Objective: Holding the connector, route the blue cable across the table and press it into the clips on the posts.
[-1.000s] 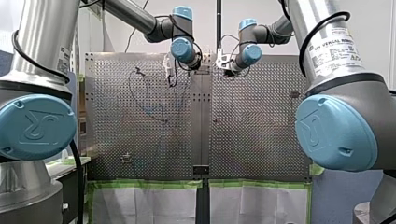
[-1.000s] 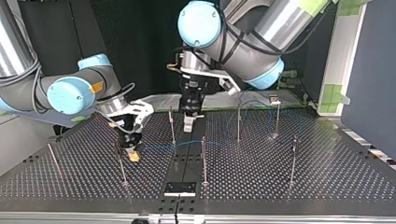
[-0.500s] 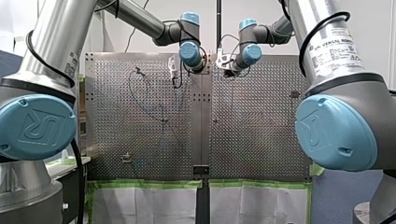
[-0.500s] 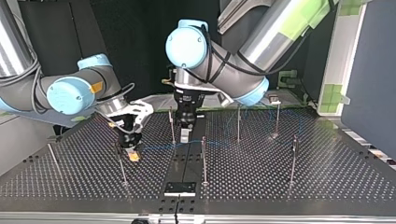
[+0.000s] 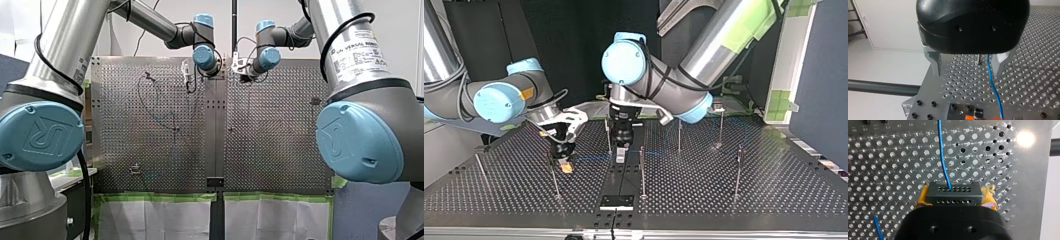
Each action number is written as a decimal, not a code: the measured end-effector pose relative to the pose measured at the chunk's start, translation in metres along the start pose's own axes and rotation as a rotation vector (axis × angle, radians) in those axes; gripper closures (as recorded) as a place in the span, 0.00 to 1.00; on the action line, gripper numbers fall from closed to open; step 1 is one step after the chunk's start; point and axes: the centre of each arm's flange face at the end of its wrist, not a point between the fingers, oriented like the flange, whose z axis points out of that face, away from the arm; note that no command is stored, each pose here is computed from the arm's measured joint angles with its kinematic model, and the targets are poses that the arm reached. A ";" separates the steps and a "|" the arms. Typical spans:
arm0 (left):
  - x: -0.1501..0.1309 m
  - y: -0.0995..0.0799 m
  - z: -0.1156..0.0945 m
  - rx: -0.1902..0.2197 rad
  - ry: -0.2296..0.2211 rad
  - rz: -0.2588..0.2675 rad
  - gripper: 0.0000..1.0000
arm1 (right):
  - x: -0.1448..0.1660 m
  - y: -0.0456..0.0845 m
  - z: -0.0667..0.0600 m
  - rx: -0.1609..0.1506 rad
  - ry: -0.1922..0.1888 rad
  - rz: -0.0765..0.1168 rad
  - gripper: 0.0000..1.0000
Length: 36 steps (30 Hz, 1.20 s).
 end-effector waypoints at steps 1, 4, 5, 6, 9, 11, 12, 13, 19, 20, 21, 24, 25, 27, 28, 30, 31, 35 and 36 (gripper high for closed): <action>0.000 0.001 0.000 0.002 0.003 0.001 0.00 | 0.000 0.000 0.000 0.000 0.000 0.000 1.00; 0.005 0.002 0.004 0.004 0.015 0.007 0.00 | 0.000 0.000 0.000 0.000 0.000 0.000 1.00; 0.007 0.001 0.005 0.005 0.021 0.010 0.00 | 0.000 0.000 0.000 0.000 -0.001 0.000 1.00; 0.009 0.001 0.007 0.006 0.027 0.012 0.00 | 0.000 0.000 0.000 0.000 -0.001 0.000 1.00; 0.015 -0.001 0.012 0.003 0.042 0.020 0.00 | 0.000 0.000 0.000 0.000 -0.001 0.000 1.00; 0.018 -0.003 0.018 -0.002 0.044 0.020 0.00 | 0.000 0.000 0.000 0.002 -0.001 0.000 1.00; 0.020 -0.003 0.022 -0.006 0.043 0.019 0.00 | 0.000 0.000 0.000 0.003 -0.001 0.000 1.00; 0.022 -0.004 0.026 -0.012 0.042 0.019 0.00 | 0.000 0.000 0.000 0.004 -0.001 0.000 1.00; 0.033 -0.008 0.042 -0.024 0.054 0.025 0.00 | 0.000 0.000 0.000 0.006 0.000 0.000 1.00; 0.035 -0.009 0.044 -0.024 0.056 0.026 0.00 | 0.000 0.000 0.000 0.007 0.000 0.000 1.00; 0.037 -0.010 0.047 -0.024 0.058 0.027 0.00 | 0.000 0.000 0.000 0.008 0.000 0.000 1.00; 0.042 -0.012 0.054 -0.026 0.058 0.027 0.00 | 0.000 0.001 0.000 0.009 0.000 0.000 1.00; 0.044 -0.013 0.057 -0.028 0.057 0.028 0.00 | 0.000 0.001 0.000 0.009 0.000 0.000 1.00; 0.046 -0.014 0.060 -0.034 0.055 0.028 0.00 | 0.000 0.002 0.000 0.009 0.000 0.000 1.00; 0.047 -0.014 0.060 -0.036 0.054 0.029 0.00 | 0.000 0.002 0.000 0.009 0.000 0.000 1.00; 0.048 -0.016 0.061 -0.036 0.053 0.028 0.11 | 0.000 0.002 0.000 0.008 0.000 0.000 1.00; 0.048 -0.017 0.061 -0.034 0.051 0.027 0.24 | 0.000 0.003 0.000 0.008 0.000 0.000 1.00; 0.048 -0.021 0.059 -0.026 0.051 0.025 0.43 | 0.000 0.003 0.000 0.008 0.000 0.000 1.00; 0.048 -0.021 0.058 -0.025 0.053 0.026 0.43 | 0.000 0.003 0.000 0.007 0.000 0.000 1.00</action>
